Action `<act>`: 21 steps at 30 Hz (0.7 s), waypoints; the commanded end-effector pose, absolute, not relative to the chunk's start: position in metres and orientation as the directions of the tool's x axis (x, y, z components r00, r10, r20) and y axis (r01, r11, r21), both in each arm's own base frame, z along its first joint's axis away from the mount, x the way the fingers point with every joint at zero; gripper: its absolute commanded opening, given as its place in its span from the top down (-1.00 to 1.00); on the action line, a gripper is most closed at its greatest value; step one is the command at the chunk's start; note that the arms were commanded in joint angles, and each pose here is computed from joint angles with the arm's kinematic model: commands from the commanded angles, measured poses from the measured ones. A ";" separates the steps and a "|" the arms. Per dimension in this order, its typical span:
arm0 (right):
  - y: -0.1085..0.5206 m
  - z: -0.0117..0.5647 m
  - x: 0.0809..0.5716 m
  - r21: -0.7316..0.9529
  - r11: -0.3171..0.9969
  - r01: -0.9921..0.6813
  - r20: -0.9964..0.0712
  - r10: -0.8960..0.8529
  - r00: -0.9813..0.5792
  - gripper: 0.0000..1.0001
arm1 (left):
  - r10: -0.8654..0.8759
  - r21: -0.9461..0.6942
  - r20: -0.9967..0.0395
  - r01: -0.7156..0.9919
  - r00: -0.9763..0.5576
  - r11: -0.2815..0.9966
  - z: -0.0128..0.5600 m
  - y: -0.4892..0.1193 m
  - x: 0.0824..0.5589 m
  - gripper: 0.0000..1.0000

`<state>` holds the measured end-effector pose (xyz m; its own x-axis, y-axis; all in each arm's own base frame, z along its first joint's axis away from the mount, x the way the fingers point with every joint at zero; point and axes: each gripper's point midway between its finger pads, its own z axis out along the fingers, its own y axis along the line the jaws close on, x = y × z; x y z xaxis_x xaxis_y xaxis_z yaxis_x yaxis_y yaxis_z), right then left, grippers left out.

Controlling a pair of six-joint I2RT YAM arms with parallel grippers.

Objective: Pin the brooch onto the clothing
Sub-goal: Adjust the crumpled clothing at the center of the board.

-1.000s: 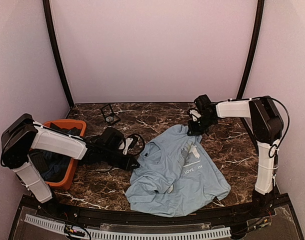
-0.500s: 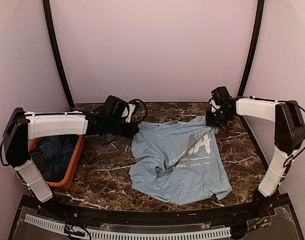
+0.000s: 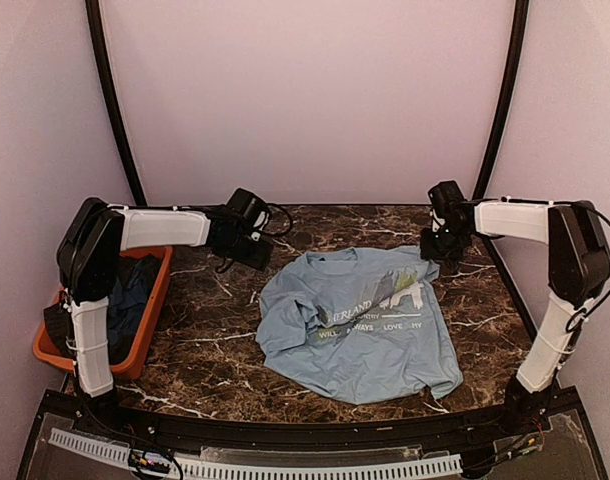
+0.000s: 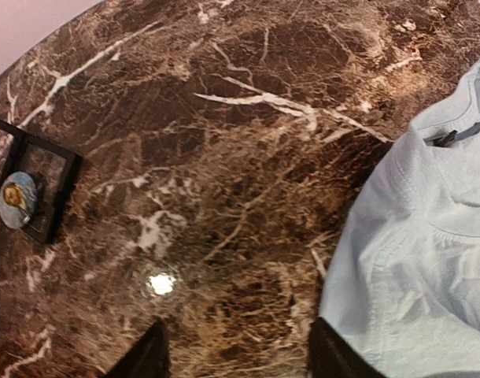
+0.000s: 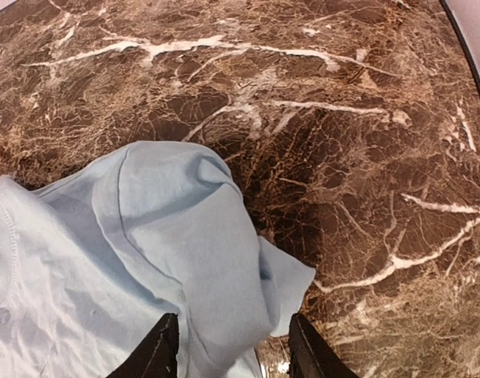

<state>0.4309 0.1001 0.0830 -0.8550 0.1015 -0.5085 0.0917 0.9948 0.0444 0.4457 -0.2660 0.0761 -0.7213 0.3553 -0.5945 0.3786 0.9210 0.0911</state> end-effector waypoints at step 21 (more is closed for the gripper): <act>0.120 0.198 0.365 0.242 0.961 -0.134 -0.759 0.101 -0.643 -0.97 | -0.322 -0.417 -0.617 -0.049 -0.718 0.908 0.091 -0.156 0.481 -0.93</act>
